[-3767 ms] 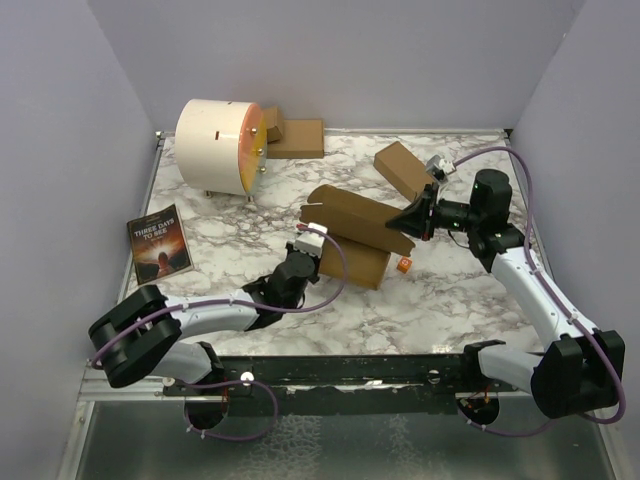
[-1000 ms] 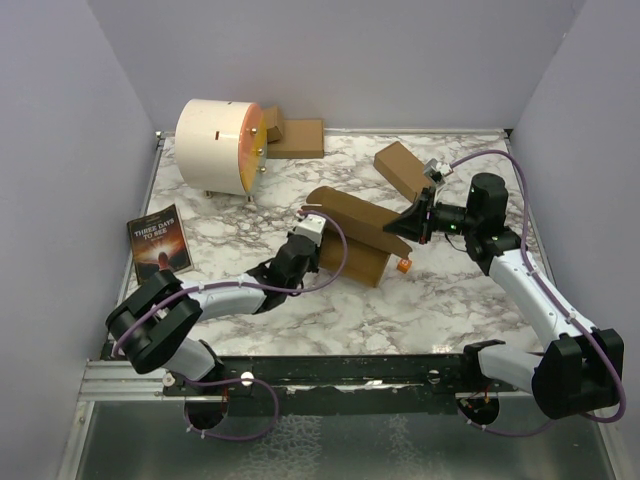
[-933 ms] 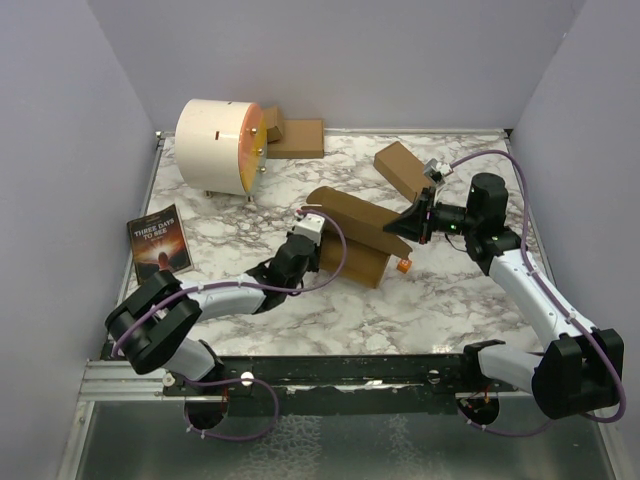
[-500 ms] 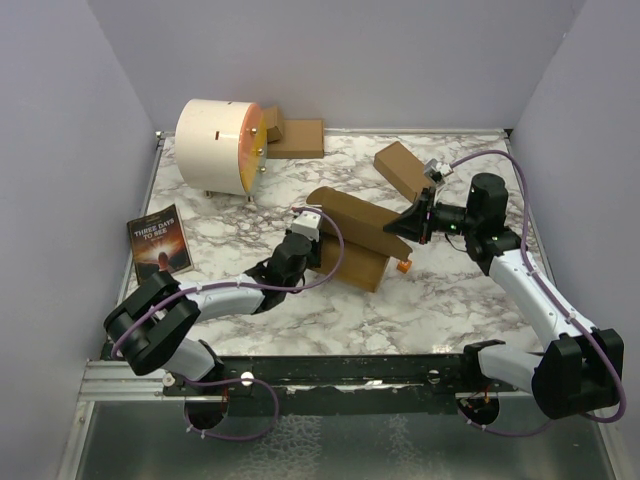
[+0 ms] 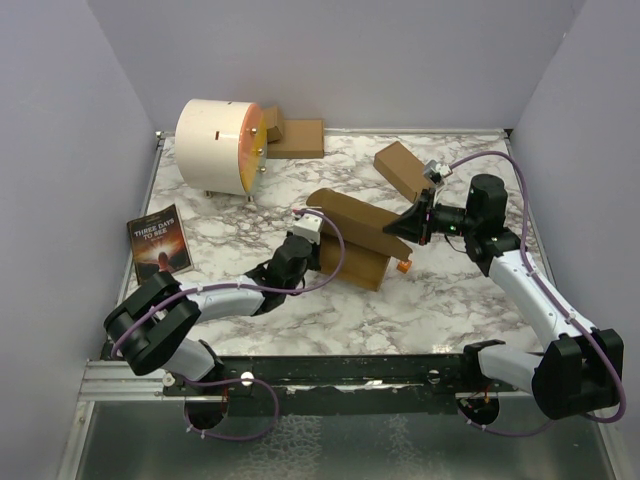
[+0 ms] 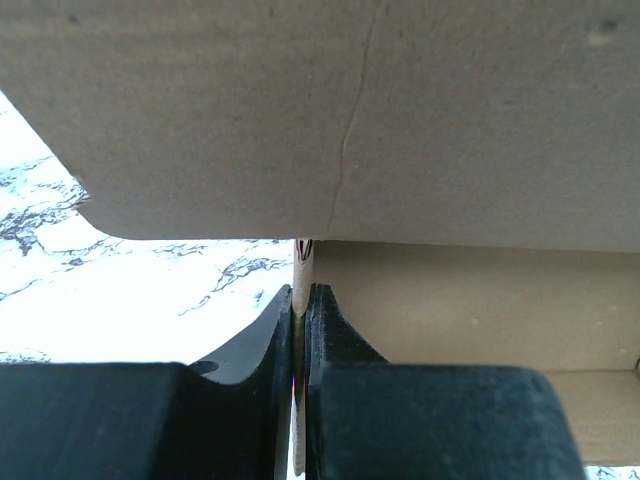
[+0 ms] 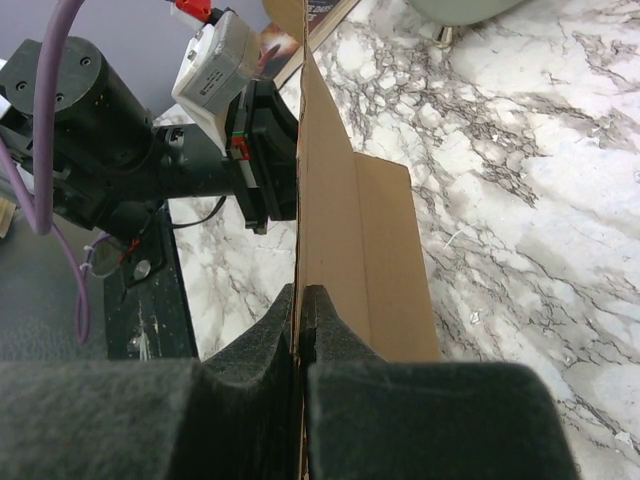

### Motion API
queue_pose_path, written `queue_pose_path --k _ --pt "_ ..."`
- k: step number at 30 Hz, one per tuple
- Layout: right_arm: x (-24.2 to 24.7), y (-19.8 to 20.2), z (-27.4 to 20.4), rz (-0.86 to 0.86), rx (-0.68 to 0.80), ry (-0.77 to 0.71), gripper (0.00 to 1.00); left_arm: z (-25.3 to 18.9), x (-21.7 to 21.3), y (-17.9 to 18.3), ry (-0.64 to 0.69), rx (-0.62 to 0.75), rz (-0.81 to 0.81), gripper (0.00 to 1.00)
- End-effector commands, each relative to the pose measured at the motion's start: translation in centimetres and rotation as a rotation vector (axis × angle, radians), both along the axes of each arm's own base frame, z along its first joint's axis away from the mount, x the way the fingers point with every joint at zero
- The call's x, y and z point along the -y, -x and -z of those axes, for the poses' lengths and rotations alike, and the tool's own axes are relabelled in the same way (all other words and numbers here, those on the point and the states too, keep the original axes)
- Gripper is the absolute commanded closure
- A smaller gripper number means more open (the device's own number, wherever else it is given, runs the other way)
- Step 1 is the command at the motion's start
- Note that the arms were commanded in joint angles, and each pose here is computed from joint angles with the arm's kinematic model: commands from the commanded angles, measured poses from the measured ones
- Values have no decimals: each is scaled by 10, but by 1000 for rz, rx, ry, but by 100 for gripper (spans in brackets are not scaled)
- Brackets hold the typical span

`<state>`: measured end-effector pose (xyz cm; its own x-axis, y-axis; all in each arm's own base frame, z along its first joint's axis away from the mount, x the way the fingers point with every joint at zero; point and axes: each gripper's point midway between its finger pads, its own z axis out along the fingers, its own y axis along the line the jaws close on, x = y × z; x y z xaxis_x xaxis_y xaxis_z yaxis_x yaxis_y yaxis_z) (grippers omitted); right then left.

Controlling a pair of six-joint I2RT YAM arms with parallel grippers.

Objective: Fold the paper box

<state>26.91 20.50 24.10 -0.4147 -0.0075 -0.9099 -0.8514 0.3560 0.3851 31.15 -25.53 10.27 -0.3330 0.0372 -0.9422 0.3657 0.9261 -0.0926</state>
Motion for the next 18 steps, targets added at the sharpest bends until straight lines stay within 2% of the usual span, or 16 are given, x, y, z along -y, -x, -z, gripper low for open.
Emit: queue_pose_path --k 1,3,4,6,8,15,18 --pt "0 -2 -9 11 57 -3 99 4 -4 -2 -16 3 -6 100" --pt "1 -3 -8 17 58 1 99 4 -3 -1 -14 2 2 100" --pt "1 -3 -7 22 59 4 99 3 -2 0 -6 -3 5 95" --pt "3 -5 -5 36 59 12 99 0 -1 2 13 -12 12 77" --pt "5 -8 -2 52 63 24 99 -5 1 7 40 -18 27 67" --pt "12 -10 6 56 94 61 99 -20 -14 45 143 -39 96 38" --pt "13 -9 8 31 103 63 99 -31 -25 65 201 -49 122 33"
